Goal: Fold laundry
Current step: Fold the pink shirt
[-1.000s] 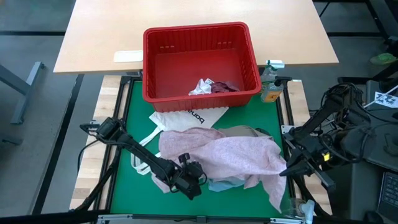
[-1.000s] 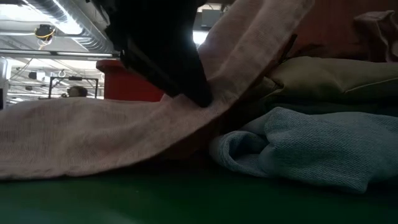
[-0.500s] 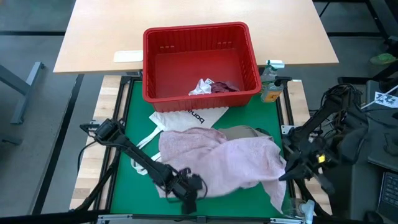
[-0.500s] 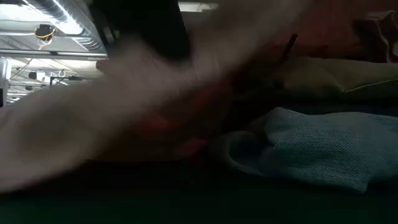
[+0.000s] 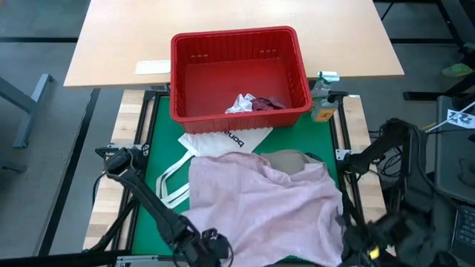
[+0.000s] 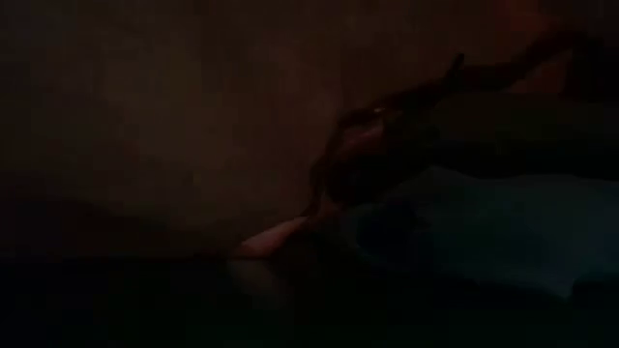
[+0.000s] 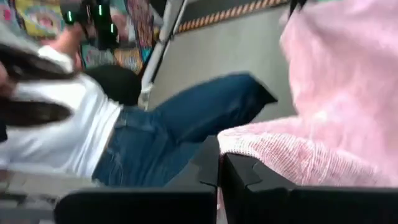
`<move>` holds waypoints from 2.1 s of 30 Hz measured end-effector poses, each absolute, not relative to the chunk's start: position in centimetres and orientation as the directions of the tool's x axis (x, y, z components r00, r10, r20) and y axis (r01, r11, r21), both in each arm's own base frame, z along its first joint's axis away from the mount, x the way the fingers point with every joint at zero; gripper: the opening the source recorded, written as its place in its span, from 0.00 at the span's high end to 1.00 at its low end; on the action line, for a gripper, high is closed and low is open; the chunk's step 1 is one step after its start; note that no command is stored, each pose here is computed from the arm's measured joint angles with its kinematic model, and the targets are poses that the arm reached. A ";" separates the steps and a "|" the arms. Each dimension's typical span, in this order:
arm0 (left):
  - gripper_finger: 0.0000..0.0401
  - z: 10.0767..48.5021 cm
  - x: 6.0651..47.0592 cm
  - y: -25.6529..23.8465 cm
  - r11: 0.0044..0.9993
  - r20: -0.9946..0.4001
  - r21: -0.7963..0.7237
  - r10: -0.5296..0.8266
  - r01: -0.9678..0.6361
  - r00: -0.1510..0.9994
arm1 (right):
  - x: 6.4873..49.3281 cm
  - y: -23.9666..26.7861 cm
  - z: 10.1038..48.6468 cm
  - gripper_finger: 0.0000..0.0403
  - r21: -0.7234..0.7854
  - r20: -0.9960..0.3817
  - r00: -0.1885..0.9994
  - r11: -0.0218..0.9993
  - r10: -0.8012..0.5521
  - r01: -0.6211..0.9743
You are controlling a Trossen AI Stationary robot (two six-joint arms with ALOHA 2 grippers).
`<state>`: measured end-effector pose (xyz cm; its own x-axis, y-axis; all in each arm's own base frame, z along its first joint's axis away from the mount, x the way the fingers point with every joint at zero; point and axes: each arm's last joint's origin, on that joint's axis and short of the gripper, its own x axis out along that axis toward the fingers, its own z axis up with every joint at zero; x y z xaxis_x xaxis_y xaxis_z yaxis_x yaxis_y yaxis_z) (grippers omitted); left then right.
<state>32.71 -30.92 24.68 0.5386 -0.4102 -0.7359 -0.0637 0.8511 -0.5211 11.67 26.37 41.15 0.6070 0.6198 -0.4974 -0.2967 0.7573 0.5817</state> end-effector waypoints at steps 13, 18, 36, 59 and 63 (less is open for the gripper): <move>0.89 24.7 32.5 -31.1 0.859 -0.720 -0.491 -0.305 -0.146 0.624 | 12.0 30.7 37.1 0.99 0.583 -0.611 0.515 0.782 0.601 -0.221; 0.80 24.7 33.1 -30.4 0.857 -0.719 -0.488 -0.289 -0.164 0.632 | 12.0 30.8 37.0 0.99 0.584 -0.613 0.509 0.781 0.604 -0.222; 0.73 22.1 34.6 -21.2 0.913 -0.892 0.049 0.222 -0.404 0.393 | 12.0 30.8 37.0 0.99 0.581 -0.614 0.508 0.782 0.604 -0.226; 0.70 20.0 36.7 -10.5 0.888 -0.987 0.123 0.155 -0.444 0.037 | 12.0 30.8 37.0 0.99 0.582 -0.613 0.508 0.780 0.605 -0.227; 0.70 20.1 36.0 -8.9 0.877 -0.978 0.209 0.195 -0.432 -0.077 | 12.0 30.8 37.0 0.91 0.582 -0.613 0.508 0.780 0.605 -0.227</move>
